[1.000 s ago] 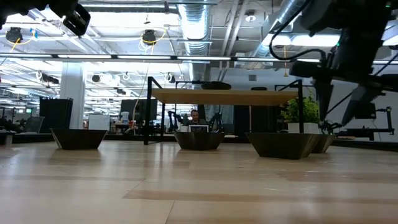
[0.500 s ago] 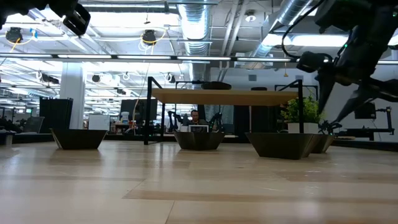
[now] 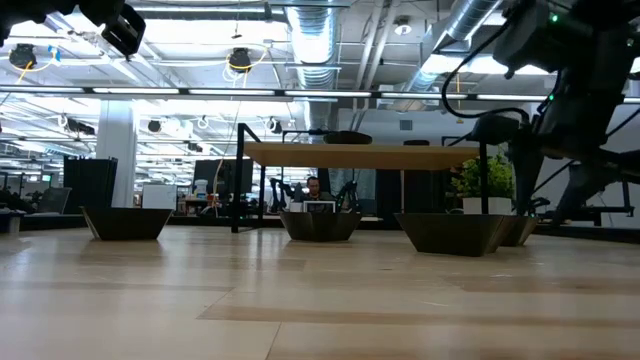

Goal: Pick & Place Mini shaped plates
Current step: Put the distorted square plate on the shelf

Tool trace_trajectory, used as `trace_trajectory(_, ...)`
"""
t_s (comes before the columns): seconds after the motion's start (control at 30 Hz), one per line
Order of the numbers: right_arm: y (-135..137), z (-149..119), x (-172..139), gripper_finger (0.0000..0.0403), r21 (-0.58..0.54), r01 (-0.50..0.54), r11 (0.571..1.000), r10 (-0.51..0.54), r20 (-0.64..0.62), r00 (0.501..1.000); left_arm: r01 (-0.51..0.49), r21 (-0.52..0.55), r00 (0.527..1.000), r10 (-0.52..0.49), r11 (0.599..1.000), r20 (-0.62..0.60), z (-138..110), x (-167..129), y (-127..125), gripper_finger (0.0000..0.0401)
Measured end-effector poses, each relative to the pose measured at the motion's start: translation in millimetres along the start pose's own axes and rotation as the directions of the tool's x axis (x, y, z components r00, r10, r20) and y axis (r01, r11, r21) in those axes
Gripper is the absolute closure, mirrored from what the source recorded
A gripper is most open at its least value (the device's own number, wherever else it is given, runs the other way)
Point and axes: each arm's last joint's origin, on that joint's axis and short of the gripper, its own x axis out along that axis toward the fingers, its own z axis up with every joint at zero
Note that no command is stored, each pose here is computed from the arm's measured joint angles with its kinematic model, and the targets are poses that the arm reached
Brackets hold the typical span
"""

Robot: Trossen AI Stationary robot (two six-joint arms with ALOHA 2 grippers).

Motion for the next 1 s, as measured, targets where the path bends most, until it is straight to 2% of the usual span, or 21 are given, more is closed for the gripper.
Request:
trace_trajectory(0.27, 1, 1, 2, 0.0255, 0.024, -0.005, 1.0, 0.004, 0.033, 0.999, 0.002, 0.0, 1.0, -0.002, 1.0, 0.007, 1, 0, 0, 0.0261)
trace_trajectory(0.73, 5, 3, 20, 0.0315, 0.057, 0.017, 0.998, -0.02, 0.057, 0.998, 0.002, 0.0, 1.0, -0.002, 1.0, 0.008, 1, 0, 0, 0.0261)
trace_trajectory(1.0, 4, 3, 19, 0.0361, 0.056, 0.016, 0.998, -0.019, 0.057, 0.998, 0.003, 0.0, 1.0, -0.003, 1.0, 0.011, 1, 0, 0, 0.0261)
